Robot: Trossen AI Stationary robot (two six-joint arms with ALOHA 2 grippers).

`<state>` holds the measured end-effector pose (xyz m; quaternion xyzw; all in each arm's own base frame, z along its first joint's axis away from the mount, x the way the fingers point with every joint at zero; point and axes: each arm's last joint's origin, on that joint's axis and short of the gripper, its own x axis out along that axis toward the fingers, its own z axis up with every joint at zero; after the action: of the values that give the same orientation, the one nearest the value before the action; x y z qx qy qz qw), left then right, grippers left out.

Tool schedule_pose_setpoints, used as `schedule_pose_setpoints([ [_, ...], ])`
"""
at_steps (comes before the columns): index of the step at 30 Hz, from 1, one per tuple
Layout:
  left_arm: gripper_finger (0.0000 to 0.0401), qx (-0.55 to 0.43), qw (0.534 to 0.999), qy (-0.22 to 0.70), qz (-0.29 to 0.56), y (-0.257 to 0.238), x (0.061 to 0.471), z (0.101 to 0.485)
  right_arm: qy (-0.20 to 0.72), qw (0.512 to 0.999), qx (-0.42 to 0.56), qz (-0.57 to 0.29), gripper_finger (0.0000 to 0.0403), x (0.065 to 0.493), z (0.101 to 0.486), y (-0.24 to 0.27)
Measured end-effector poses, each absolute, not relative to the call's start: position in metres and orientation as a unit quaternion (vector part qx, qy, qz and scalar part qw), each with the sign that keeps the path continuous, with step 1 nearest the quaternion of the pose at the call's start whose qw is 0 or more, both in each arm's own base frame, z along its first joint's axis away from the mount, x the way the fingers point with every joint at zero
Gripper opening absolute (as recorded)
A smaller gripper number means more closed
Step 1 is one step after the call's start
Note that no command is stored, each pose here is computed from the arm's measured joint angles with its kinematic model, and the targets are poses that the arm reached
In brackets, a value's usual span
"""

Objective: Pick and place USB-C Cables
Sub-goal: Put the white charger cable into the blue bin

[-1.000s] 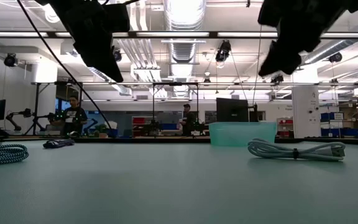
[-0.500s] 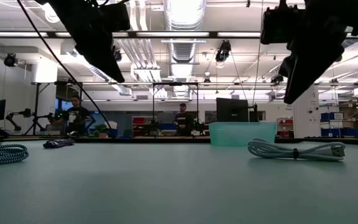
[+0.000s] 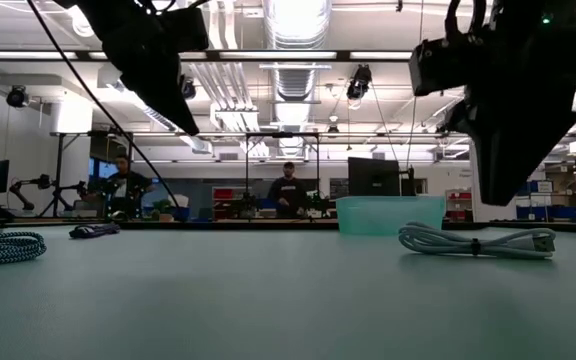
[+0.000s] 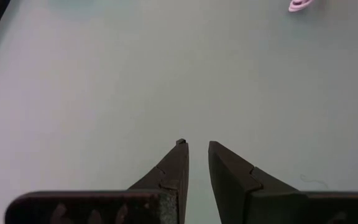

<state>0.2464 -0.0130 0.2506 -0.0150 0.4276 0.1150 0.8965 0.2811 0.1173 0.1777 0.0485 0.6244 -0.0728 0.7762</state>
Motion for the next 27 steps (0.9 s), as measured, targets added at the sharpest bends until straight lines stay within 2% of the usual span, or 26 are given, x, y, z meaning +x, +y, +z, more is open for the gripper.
schedule_pose_setpoints([
  [11, 0.0045, -0.015, 0.888, 0.443, 0.118, -0.013, 0.242, 0.239, 0.599, 0.797, 0.031, -0.075, 0.0139, 0.289, 0.167, 0.119],
  [16, 0.0045, -0.015, 0.887, 0.446, 0.118, -0.013, 0.242, 0.237, 0.594, 0.8, 0.034, -0.075, 0.0161, 0.29, 0.152, 0.119],
  [20, 0.0045, -0.014, 0.888, 0.445, 0.117, -0.013, 0.242, 0.238, 0.589, 0.803, 0.043, -0.081, 0.0163, 0.29, 0.145, 0.117],
  [27, 0.0045, -0.014, 0.89, 0.44, 0.117, -0.013, 0.241, 0.239, 0.585, 0.805, 0.043, -0.089, 0.0144, 0.292, 0.136, 0.117],
])
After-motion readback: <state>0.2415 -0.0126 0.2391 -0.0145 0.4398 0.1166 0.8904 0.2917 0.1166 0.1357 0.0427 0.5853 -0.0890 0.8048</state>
